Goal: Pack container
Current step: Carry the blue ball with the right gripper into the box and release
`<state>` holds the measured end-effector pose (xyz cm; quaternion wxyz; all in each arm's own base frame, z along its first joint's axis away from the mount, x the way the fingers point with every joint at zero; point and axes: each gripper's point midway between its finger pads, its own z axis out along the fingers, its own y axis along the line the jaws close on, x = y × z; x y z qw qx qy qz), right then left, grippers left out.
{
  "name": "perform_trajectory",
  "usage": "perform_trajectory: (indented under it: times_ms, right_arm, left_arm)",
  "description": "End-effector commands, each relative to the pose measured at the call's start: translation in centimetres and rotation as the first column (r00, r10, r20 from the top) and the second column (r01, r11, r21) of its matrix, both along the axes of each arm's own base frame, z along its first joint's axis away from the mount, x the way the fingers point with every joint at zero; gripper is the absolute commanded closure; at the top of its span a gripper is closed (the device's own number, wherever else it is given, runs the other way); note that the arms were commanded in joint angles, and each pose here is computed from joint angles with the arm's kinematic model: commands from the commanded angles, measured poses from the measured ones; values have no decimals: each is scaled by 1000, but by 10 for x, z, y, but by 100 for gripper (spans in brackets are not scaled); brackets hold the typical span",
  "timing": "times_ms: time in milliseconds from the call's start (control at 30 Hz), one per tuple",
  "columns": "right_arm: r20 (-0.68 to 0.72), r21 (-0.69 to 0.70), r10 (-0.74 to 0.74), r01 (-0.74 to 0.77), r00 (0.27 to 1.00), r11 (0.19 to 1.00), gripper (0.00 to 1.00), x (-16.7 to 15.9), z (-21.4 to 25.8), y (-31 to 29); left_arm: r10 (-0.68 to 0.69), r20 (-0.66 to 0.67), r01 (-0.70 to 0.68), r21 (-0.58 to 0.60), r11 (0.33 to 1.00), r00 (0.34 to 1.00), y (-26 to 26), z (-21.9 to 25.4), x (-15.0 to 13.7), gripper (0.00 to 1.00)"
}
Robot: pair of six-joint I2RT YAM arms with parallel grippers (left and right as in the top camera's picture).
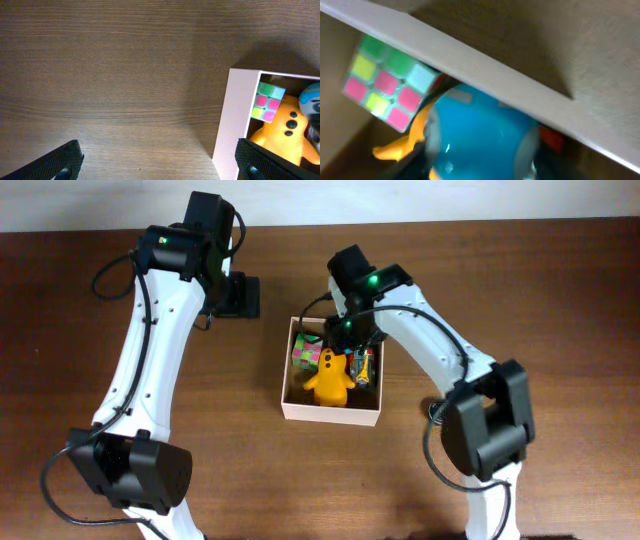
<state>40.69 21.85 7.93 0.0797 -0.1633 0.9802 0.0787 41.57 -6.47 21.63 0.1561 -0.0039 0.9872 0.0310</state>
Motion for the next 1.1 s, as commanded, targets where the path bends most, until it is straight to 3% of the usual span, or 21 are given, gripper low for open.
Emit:
perform_trajectory:
  times_ms: [0, 67, 433, 500, 600, 700, 800, 1067]
  right_arm:
    - [-36, -23, 1, -2, 999, 1000, 37, -2, -21, 1]
    - [-28, -19, 3, -4, 1000, 1000, 36, -1, -17, 1]
    - [207, 93, -9, -10, 978, 996, 28, 6, 96, 4]
    - [214, 97, -10, -11, 977, 995, 38, 5, 100, 4]
    - [195, 89, -12, -6, 981, 996, 73, 4, 91, 4]
    - [140, 74, -37, 27, 989, 997, 88, 2, 69, 3]
    - [93, 54, -35, 30, 995, 998, 94, 1, 46, 3]
    - [-7, 0, -31, 31, 1000, 1000, 96, -5, -4, 1]
  left_arm:
    - [5, 20, -5, -1, 1000, 1000, 2, 7, 0, 1]
    - [5, 20, -5, -1, 1000, 1000, 2, 7, 0, 1]
    - [5, 20, -5, -1, 1000, 1000, 2, 7, 0, 1]
    - [5, 20, -5, -1, 1000, 1000, 2, 7, 0, 1]
    - [5, 20, -5, -1, 1000, 1000, 2, 7, 0, 1]
    - [5, 20, -5, -1, 1000, 1000, 2, 7, 0, 1]
    - [5, 20, -5, -1, 1000, 1000, 2, 7, 0, 1]
    - [5, 20, -5, -1, 1000, 1000, 2, 7, 0, 1]
